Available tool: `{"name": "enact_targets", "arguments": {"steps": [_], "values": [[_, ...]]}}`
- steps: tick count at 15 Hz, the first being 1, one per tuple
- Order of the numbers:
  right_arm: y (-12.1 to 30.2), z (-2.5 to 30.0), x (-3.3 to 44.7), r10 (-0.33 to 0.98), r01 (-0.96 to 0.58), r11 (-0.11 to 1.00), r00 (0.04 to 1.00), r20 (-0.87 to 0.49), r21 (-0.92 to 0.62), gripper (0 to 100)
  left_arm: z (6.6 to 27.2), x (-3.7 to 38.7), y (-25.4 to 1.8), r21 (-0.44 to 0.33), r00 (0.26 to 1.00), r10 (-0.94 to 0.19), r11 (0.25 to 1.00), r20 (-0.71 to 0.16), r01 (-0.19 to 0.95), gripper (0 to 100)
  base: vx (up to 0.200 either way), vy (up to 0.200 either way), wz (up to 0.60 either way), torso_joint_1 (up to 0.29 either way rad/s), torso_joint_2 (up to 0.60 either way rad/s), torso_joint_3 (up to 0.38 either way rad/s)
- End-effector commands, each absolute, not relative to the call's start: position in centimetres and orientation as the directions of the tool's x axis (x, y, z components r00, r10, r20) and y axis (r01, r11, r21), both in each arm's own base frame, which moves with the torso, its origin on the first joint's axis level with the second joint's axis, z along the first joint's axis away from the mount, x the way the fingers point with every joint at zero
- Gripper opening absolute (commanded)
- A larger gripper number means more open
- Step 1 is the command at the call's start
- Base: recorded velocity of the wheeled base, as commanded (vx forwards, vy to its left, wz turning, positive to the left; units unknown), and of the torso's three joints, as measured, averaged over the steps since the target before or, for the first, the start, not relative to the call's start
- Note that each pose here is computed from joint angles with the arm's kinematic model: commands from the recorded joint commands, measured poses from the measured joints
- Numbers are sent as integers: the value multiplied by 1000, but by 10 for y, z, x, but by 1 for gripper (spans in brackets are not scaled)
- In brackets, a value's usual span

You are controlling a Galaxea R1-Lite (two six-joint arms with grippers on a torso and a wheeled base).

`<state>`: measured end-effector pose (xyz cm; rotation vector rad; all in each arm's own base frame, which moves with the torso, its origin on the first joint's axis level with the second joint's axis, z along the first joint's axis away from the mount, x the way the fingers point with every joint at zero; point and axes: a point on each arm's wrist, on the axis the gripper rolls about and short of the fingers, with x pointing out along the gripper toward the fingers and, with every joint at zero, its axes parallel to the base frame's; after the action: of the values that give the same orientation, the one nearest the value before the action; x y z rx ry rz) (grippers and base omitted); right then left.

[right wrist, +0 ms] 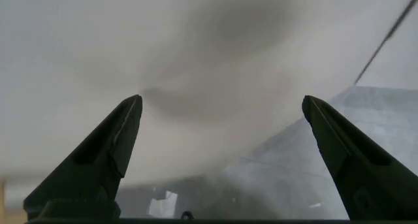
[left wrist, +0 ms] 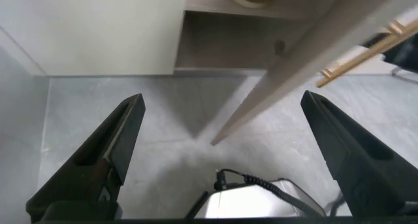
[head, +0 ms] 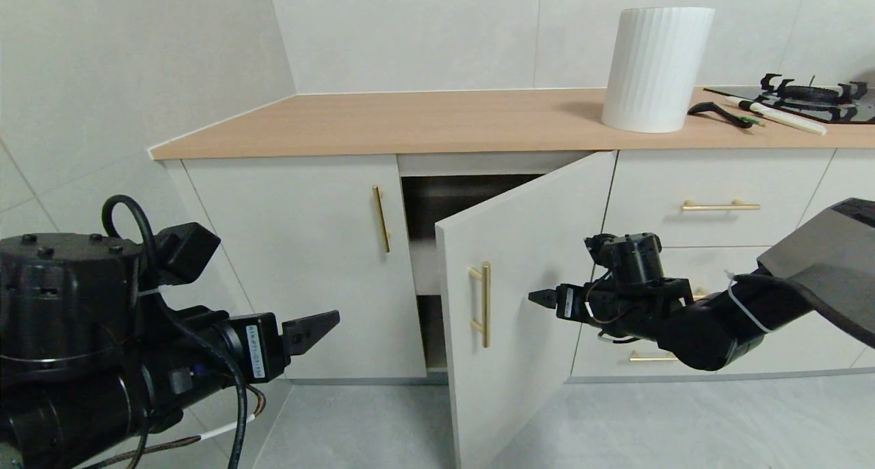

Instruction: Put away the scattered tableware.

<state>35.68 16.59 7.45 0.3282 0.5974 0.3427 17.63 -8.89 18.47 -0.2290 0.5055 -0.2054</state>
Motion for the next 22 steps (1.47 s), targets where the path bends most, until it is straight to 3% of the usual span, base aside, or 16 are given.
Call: {"name": "enact_targets", "arguments": {"steps": [1, 5, 12, 22], "values": [[174, 74, 357, 420, -221, 882, 769, -482, 416, 100, 185, 176, -89, -267, 856, -250, 954, -452, 138, 100, 0, 0, 0, 0, 0, 0], [198, 68, 376, 442, -158, 814, 793, -419, 560, 100, 185, 176, -89, -268, 857, -249, 954, -452, 136, 100, 0, 0, 0, 0, 0, 0], [217, 44, 422, 258, 12, 798, 896, -361, 603, 100, 184, 177, -89, -267, 854, -250, 954, -456, 136, 100, 0, 0, 0, 0, 0, 0], [182, 45, 464, 130, 115, 713, 948, -292, 691, 100, 184, 177, -89, -267, 853, -251, 954, -457, 137, 100, 0, 0, 0, 0, 0, 0]]}}
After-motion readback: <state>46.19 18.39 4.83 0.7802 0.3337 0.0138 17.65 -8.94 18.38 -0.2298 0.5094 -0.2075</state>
